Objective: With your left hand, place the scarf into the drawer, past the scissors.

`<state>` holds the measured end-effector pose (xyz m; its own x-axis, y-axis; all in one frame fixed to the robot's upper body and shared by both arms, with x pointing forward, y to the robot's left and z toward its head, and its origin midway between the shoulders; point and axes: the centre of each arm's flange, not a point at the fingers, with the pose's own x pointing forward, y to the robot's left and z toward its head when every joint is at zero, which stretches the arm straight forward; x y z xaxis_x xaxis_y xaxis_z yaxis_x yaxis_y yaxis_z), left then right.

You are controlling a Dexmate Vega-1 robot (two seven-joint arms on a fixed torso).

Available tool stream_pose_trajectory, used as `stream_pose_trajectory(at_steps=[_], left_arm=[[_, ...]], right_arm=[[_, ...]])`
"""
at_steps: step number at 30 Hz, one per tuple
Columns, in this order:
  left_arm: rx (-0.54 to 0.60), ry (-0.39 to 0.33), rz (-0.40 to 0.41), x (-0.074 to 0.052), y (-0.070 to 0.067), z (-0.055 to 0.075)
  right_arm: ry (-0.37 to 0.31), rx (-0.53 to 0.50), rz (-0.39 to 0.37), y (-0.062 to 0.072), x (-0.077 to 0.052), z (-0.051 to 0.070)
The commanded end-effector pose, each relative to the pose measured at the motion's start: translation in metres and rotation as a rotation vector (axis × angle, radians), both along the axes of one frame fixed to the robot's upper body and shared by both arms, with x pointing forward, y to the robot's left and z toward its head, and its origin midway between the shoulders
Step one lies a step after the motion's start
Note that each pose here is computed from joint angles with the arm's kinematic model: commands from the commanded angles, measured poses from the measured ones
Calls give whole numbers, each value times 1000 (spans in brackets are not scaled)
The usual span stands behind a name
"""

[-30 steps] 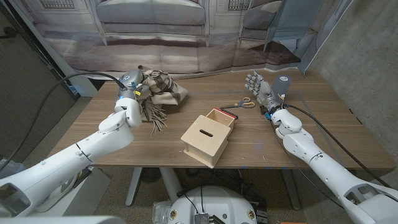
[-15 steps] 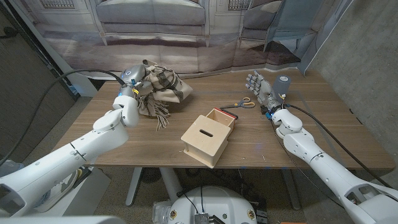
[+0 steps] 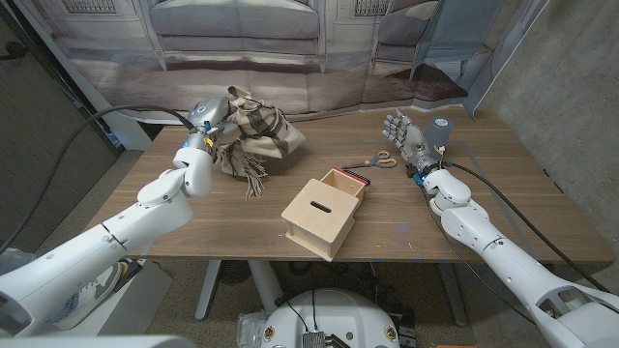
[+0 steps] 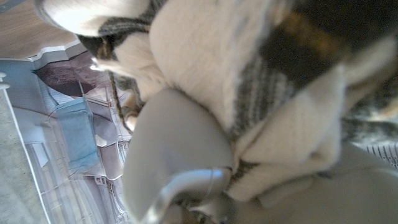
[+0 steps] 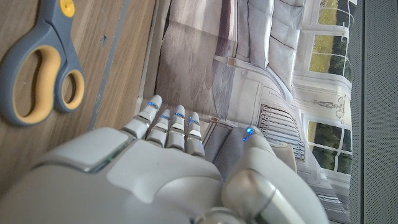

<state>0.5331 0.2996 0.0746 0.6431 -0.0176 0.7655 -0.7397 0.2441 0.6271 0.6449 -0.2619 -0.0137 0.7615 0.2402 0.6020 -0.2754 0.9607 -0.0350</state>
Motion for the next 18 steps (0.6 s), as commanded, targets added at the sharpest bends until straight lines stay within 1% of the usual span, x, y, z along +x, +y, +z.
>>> stream_pose_trajectory(at_steps=[1, 3, 4, 5, 6, 8, 10, 11, 13, 18], left_arm=[[51, -81, -78, -5, -2, -1], [55, -73, -102, -5, -3, -1], [55, -80, -94, -5, -4, -1], [63, -50, -117, -4, -4, 1], [50, -45, -138, -4, -4, 1], [70, -58, -128, -4, -7, 2], [71, -49, -147, -4, -8, 3], [86, -70, -136, -6, -11, 3], [100, -71, -146, -7, -14, 5], [121, -84, -166, -9, -20, 7]], right_arm=[[-8, 10, 7, -2, -1, 0], [-6, 17, 4, -2, -2, 0], [-6, 17, 3, -3, -2, 0], [-9, 13, 1, -3, -2, 1], [-11, 10, 1, -3, -2, 1], [-10, 16, -1, -3, -2, 1], [-13, 12, -1, -3, -3, 1], [-13, 15, -2, -3, -3, 1], [-15, 16, -3, -3, -3, 1], [-16, 23, -6, -4, -4, 0]])
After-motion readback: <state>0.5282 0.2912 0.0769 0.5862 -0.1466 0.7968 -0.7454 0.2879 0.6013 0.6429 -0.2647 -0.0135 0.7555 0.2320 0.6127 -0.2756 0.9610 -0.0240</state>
